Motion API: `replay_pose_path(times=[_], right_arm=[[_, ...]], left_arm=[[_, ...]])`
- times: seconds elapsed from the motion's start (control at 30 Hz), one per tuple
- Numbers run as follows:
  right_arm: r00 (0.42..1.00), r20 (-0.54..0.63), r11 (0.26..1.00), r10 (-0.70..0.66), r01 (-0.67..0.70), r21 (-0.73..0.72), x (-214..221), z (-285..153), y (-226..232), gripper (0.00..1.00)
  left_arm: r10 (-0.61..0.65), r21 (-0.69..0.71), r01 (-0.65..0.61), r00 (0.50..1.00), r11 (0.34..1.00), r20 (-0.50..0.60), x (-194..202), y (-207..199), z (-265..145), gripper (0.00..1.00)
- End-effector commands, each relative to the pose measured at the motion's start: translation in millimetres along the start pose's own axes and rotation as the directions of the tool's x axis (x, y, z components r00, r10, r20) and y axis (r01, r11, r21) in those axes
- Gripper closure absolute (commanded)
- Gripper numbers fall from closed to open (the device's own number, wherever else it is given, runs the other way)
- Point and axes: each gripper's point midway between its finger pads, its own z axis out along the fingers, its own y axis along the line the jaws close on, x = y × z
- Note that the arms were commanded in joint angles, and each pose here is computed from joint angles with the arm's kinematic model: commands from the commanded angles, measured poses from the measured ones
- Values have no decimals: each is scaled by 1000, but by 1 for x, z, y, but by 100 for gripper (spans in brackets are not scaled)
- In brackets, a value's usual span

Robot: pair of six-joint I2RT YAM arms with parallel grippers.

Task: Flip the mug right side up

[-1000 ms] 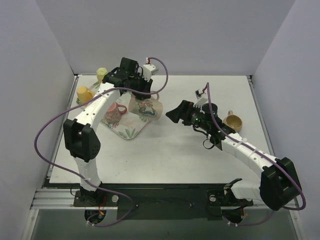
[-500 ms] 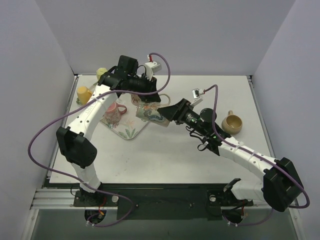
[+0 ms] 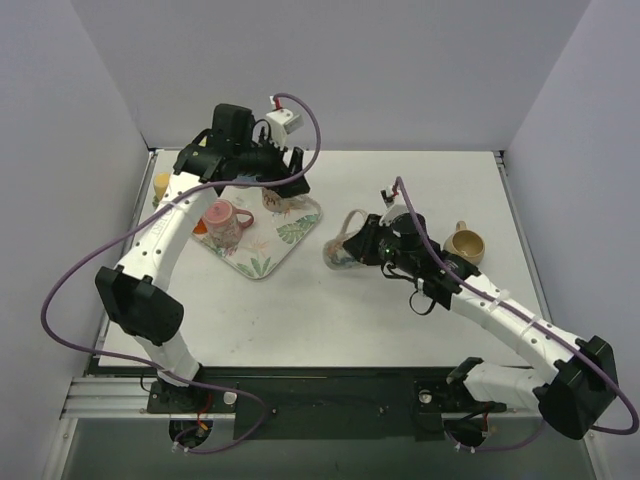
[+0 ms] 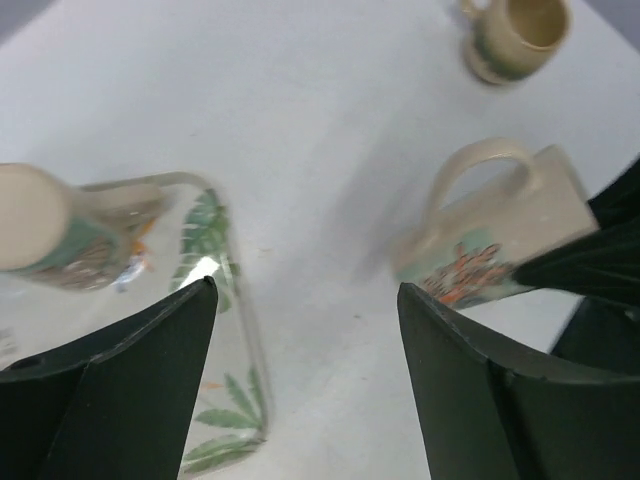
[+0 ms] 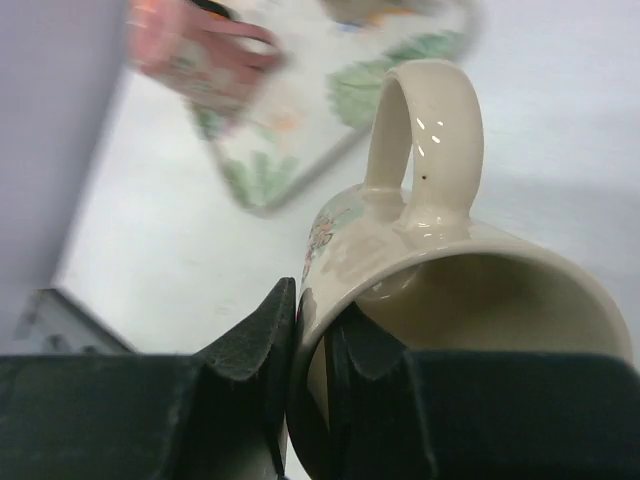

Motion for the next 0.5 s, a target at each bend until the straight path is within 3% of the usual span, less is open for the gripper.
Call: replay_pose_path(times=[0.0,0.1,0.2,0.47], right_arm=[[968,-51,857,-245,241,455,-48,-48,-81,100],[953,-230,760,-198,297,578,-39,-54,-130,100],[959,-268,725,-88,246,643,-42,-51,-162,100],[950,-313,611,24,234,756,-52,-17,-215,100]], left_arm=[[203,-354,-171,977,919,56,-38,55,-42,15],[298,-429,-283,954,858,-33,-28,72,-51,14],[325,-454,-342,938,823,-117,-8,83,-52,13],[386,-462,-481,876,745,-290,37,104,-44,14]])
